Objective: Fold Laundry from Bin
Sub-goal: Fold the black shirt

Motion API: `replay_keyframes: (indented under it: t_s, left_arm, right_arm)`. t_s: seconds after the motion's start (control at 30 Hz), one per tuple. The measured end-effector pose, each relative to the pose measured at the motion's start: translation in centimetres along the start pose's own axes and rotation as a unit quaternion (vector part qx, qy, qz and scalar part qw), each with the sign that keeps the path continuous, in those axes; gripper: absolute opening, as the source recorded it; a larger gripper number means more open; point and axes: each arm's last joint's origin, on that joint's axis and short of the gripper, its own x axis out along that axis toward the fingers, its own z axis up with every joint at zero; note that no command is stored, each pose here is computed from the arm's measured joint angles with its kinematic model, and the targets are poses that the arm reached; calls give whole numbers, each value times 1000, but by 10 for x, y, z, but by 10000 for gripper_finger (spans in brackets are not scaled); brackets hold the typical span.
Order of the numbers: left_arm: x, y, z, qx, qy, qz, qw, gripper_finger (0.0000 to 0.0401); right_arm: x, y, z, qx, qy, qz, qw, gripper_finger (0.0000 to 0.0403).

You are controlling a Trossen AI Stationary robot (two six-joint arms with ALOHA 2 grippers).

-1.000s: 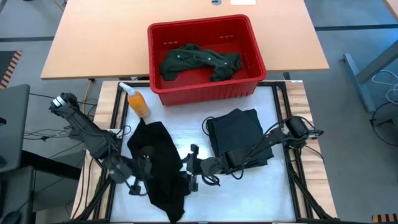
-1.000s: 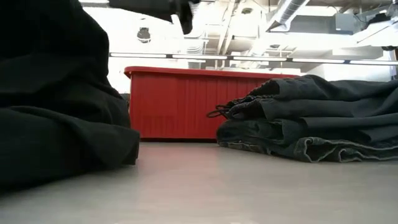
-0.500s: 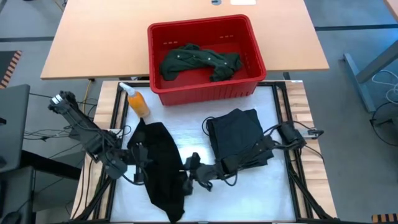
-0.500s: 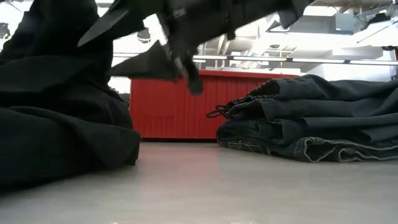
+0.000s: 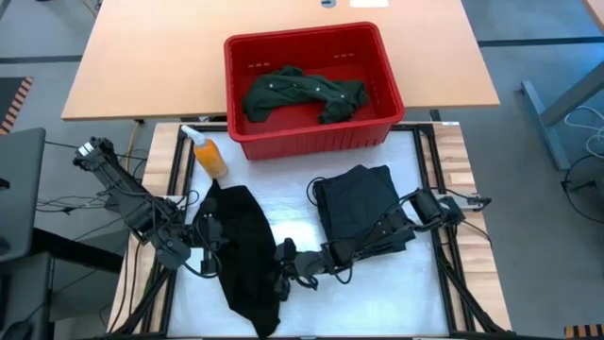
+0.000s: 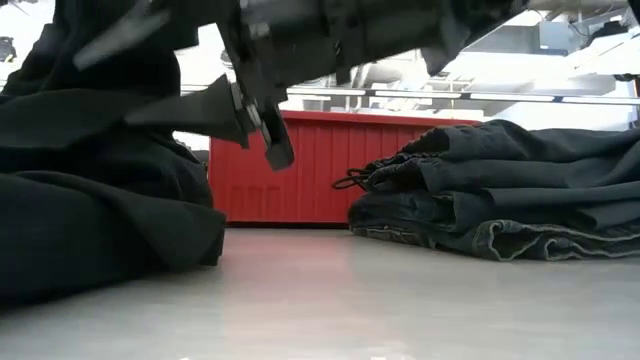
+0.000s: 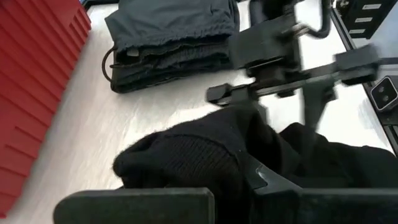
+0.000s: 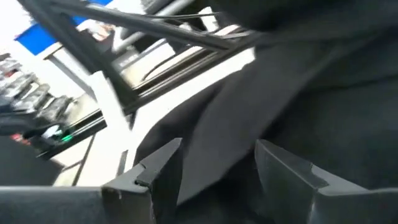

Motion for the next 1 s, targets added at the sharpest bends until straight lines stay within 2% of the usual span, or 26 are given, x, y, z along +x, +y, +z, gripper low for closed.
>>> replay_keyframes:
  t_s: [0.17,0.33,0.47,0.57,0.7,0.8,0.87,1.0]
  left_arm:
    - [0,0,0,0,0,0,1000,0]
    - [0,0,-1,3,4,2,1000,0]
    - [0,1,-1,3,6,2,1000,0]
    - [0,0,-2,2,13,-5,1000,0]
    - [-1,1,-4,8,19,-6,1000,0]
    - [-6,2,-4,8,16,-13,1000,0]
    - [-12,3,-4,6,9,-22,1000,0]
    - [-28,10,-2,-4,-15,-46,999,0]
  right_arm:
    - [7,-12,2,8,-13,-6,1000,228]
    - [22,-16,-13,23,4,15,1000,227]
    - [33,-13,-12,-7,3,36,999,208]
    - [33,-1,0,-40,-18,62,997,149]
    - [26,13,13,-91,-14,106,990,28]
    - [15,23,32,-107,-7,121,987,19]
    - [2,30,49,-133,20,122,983,17]
    - [-49,46,92,-217,107,96,965,16]
